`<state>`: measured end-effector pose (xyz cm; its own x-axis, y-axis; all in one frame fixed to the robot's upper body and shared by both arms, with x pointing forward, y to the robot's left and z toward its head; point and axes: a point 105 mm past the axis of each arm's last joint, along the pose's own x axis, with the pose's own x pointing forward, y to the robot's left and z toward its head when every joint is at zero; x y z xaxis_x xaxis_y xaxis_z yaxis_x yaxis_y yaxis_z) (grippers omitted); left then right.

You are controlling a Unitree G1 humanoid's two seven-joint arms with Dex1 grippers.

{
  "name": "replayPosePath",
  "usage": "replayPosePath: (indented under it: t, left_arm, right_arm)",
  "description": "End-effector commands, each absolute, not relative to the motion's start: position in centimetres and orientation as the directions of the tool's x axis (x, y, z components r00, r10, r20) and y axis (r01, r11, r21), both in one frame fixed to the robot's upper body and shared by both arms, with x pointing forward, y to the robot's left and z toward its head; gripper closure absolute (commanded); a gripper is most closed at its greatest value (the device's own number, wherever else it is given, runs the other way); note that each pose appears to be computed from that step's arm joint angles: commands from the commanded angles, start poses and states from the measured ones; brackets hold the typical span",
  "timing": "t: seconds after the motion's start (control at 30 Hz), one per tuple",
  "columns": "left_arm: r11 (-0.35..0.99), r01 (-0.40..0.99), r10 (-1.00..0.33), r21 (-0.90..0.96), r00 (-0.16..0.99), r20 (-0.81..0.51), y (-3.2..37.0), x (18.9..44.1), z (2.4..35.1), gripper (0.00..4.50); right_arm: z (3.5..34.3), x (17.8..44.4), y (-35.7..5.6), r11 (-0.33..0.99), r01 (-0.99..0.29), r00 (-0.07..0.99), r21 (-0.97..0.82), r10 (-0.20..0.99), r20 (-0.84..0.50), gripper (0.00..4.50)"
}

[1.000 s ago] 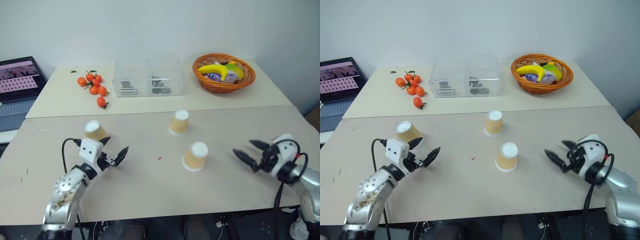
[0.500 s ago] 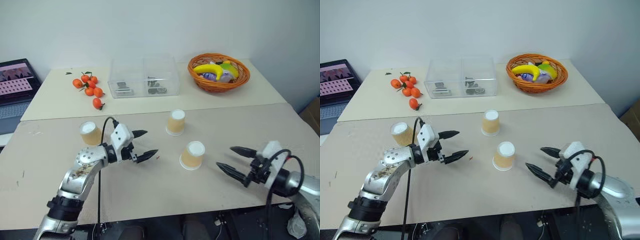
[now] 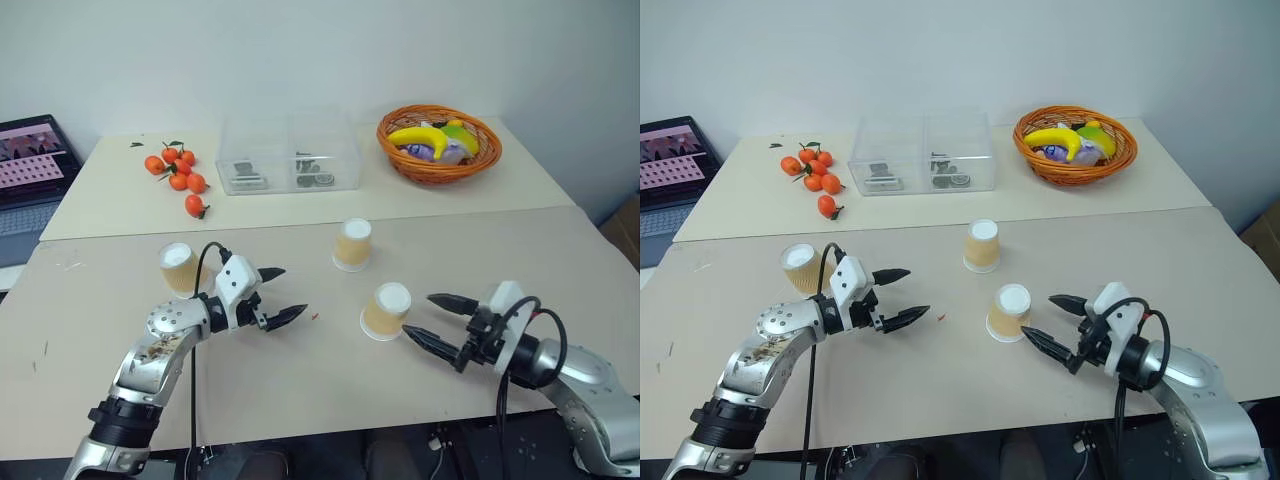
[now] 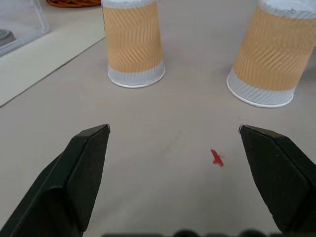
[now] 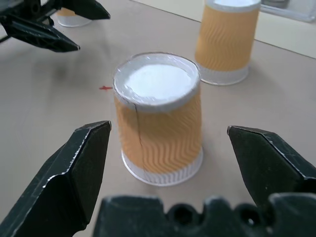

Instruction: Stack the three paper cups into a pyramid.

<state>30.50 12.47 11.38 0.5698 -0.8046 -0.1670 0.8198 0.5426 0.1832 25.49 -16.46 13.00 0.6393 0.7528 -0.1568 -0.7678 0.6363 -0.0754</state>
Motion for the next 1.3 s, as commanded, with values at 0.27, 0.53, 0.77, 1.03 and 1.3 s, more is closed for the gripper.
replayPosePath:
  t: [0.27, 0.53, 0.77, 1.03, 1.3]
  left_arm:
    - [0.589, 0.781, -0.776, 0.206, 0.618, -0.125, 13.1, 30.1, 12.7, 0.0]
    - [0.62, 0.762, -0.759, 0.184, 0.643, -0.102, 13.5, 29.4, 13.3, 0.0]
    - [0.675, 0.72, -0.712, 0.161, 0.693, -0.114, 14.9, 28.7, 12.9, 0.0]
    - [0.745, 0.657, -0.632, 0.113, 0.75, -0.195, 17.6, 26.1, 10.4, 0.0]
    - [0.792, 0.604, -0.581, 0.089, 0.79, -0.197, 18.4, 25.3, 10.1, 0.0]
  right_arm:
    - [13.3, 26.5, -13.8, 0.577, -0.813, 0.582, -0.072, 0.805, -0.113, 0.04]
    - [12.6, 28.4, -13.7, 0.588, -0.802, 0.597, -0.103, 0.796, -0.104, 0.28]
    - [12.5, 29.7, -13.6, 0.604, -0.789, 0.613, -0.109, 0.784, -0.093, 2.35]
    - [15.5, 29.8, -10.8, 0.454, -0.889, 0.456, -0.067, 0.889, -0.037, 2.35]
    - [15.7, 28.0, -5.3, 0.129, -0.992, 0.13, -0.013, 0.989, -0.067, 2.35]
